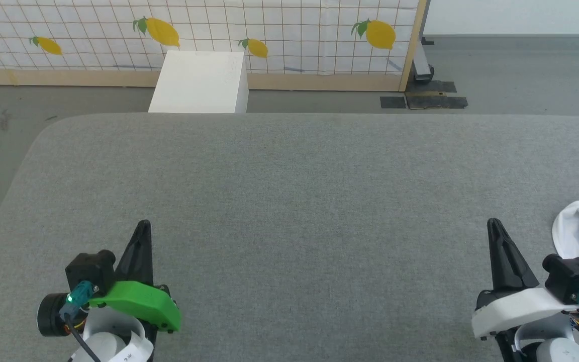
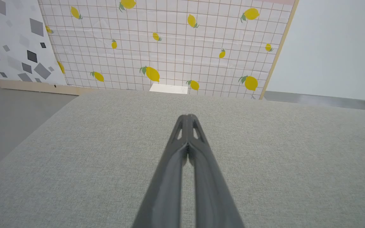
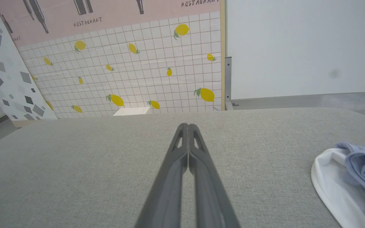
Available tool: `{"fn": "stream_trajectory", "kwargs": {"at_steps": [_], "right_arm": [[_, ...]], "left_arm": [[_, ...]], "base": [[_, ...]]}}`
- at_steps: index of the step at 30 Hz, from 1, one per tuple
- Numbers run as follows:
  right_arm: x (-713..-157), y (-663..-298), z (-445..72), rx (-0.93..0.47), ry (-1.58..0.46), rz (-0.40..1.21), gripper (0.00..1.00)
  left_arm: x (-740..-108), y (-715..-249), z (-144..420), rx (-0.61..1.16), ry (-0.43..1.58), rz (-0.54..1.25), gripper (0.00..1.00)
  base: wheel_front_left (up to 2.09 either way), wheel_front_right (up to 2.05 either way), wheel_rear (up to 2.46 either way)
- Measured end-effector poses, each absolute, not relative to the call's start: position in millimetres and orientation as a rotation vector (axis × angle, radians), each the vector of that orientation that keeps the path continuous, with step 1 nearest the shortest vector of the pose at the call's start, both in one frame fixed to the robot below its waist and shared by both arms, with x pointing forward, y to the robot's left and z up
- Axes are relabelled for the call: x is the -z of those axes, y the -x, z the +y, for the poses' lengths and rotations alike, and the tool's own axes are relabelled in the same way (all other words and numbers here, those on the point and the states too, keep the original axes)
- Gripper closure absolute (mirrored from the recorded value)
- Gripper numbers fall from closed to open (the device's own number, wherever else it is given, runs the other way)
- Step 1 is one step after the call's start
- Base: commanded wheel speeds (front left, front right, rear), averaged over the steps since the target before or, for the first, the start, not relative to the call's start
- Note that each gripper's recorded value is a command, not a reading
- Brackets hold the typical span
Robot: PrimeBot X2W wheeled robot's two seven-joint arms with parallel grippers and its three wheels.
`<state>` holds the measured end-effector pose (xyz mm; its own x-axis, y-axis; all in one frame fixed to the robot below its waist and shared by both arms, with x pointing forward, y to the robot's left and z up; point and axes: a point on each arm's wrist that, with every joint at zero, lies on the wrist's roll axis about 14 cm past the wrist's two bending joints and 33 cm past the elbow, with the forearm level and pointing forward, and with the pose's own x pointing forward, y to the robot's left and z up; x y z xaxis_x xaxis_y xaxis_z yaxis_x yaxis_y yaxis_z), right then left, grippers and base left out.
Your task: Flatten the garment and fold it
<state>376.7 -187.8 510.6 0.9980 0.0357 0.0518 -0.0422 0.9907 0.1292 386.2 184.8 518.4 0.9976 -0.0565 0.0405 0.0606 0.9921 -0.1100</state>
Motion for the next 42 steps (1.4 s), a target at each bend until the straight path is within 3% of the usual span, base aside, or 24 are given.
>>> {"fn": "stream_trajectory", "kwargs": {"at_steps": [42], "right_arm": [[-520,-377,-175,-0.086,-0.055,-0.032,1.0]], "left_arm": [[-528,-383,177,0.052,0.052,-0.043,1.0]], "base": [[0.0,0.0,0.0]]}}
